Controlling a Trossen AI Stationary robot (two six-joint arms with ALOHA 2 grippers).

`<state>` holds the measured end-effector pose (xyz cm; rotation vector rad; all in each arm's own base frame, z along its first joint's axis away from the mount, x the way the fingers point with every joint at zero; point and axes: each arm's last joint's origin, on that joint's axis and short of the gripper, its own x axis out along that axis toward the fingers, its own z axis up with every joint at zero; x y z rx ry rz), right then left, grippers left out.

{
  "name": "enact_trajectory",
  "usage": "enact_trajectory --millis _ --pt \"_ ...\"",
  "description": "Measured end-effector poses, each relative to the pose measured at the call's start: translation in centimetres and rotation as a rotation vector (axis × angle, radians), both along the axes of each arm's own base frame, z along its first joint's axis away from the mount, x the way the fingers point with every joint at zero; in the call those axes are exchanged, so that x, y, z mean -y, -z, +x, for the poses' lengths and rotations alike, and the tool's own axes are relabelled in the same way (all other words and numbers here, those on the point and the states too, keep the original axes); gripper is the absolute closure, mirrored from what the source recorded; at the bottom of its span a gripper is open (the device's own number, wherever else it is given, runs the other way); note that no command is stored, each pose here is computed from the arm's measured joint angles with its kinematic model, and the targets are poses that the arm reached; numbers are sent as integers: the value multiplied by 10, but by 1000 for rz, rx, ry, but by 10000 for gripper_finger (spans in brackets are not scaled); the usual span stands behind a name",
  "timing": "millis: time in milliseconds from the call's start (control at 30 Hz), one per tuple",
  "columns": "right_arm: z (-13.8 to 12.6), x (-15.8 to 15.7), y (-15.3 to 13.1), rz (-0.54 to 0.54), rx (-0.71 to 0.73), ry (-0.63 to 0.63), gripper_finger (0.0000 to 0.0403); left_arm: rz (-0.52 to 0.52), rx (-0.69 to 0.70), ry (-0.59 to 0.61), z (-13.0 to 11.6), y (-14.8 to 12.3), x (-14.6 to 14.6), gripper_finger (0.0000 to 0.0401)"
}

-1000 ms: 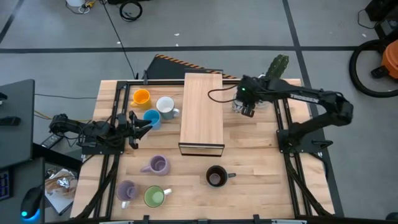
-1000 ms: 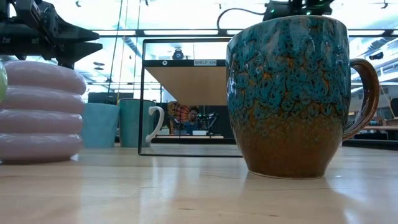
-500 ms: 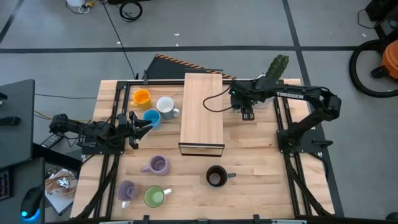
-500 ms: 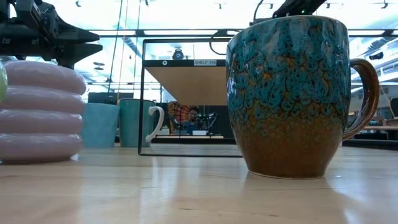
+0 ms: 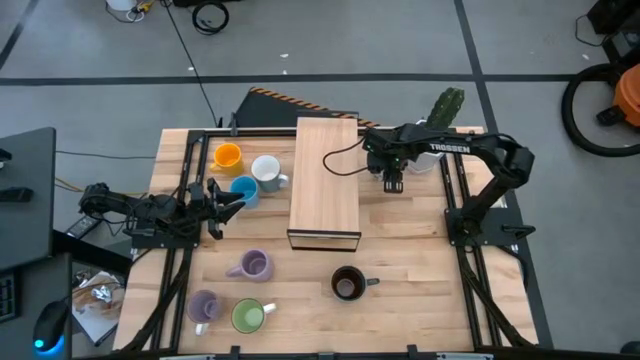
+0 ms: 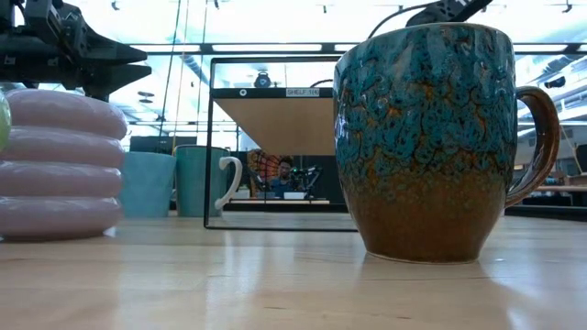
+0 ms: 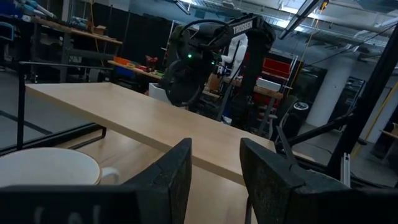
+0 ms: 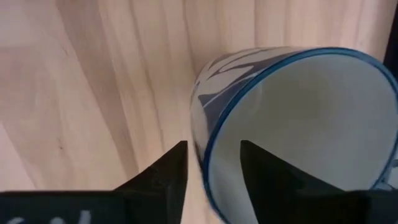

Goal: Place coffee mugs
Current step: Put the blue white mug on the shelf

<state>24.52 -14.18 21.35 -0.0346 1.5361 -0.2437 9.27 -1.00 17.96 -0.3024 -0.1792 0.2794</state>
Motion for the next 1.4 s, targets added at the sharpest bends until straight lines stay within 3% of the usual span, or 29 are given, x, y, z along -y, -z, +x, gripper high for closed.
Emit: enact_trajectory --millis 367,667,1400 --pt "0 1 1 33 28 71 377 -1 1 0 0 0 0 260" --pt "-2 -1 -12 46 29 87 375 -1 2 0 0 0 0 260" --pt "7 8 -148 -90 216 -31 373 -2 1 -4 0 0 0 260"
